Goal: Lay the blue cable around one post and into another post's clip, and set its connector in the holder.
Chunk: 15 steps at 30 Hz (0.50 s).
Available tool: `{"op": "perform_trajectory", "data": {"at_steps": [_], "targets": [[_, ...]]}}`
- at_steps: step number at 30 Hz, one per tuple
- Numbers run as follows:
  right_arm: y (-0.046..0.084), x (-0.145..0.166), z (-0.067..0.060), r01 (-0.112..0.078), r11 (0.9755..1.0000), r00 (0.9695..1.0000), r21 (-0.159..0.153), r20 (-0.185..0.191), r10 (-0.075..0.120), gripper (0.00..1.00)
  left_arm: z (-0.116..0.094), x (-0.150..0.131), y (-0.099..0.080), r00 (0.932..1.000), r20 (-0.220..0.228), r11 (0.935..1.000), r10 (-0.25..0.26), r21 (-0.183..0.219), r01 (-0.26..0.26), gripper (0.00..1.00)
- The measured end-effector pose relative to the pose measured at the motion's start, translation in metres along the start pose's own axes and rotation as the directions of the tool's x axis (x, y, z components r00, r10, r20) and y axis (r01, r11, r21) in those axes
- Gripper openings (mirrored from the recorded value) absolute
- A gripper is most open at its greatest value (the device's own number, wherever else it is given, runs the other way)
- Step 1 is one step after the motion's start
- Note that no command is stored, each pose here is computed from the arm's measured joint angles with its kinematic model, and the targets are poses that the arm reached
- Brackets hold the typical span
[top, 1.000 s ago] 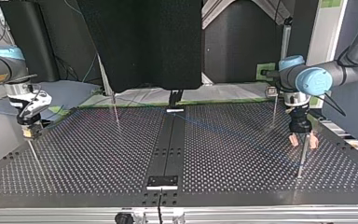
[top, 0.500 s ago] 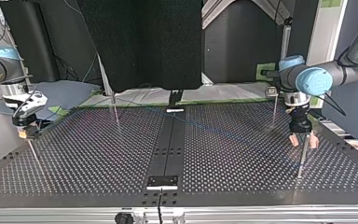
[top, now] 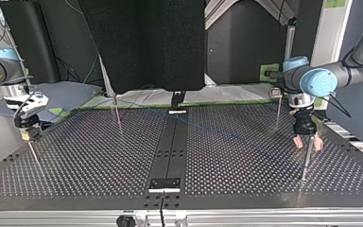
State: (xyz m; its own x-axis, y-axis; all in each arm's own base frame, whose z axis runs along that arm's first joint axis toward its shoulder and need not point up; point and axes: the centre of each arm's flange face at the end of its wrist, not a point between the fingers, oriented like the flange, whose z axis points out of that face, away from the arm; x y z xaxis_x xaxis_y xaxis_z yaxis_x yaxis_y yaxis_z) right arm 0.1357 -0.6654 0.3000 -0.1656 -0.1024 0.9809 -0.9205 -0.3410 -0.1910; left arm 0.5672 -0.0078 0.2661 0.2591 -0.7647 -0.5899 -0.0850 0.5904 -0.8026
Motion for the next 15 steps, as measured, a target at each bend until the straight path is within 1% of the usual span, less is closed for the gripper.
{"op": "perform_trajectory", "data": {"at_steps": [5,12,15], "targets": [[0.0019,-0.0003,0.0002,-0.002,1.0,1.0,0.002,-0.002,0.002,0.0,0.0,0.0001,0.0003,1.0,0.0,1.0,0.0,0.0,0.0,1.0],[0.0071,-0.0025,0.0025,-0.007,0.9996,0.9999,0.026,-0.012,0.008,0.0,0.0001,-0.0003,0.0003,1.0,0.0,1.0,0.001,0.0,-0.001,1.0],[0.0096,-0.0075,0.0041,-0.006,0.9993,0.9999,0.038,-0.009,0.007,0.0,0.0002,-0.0005,0.0006,1.0,0.001,1.0,0.002,-0.001,-0.002,1.0]]}}
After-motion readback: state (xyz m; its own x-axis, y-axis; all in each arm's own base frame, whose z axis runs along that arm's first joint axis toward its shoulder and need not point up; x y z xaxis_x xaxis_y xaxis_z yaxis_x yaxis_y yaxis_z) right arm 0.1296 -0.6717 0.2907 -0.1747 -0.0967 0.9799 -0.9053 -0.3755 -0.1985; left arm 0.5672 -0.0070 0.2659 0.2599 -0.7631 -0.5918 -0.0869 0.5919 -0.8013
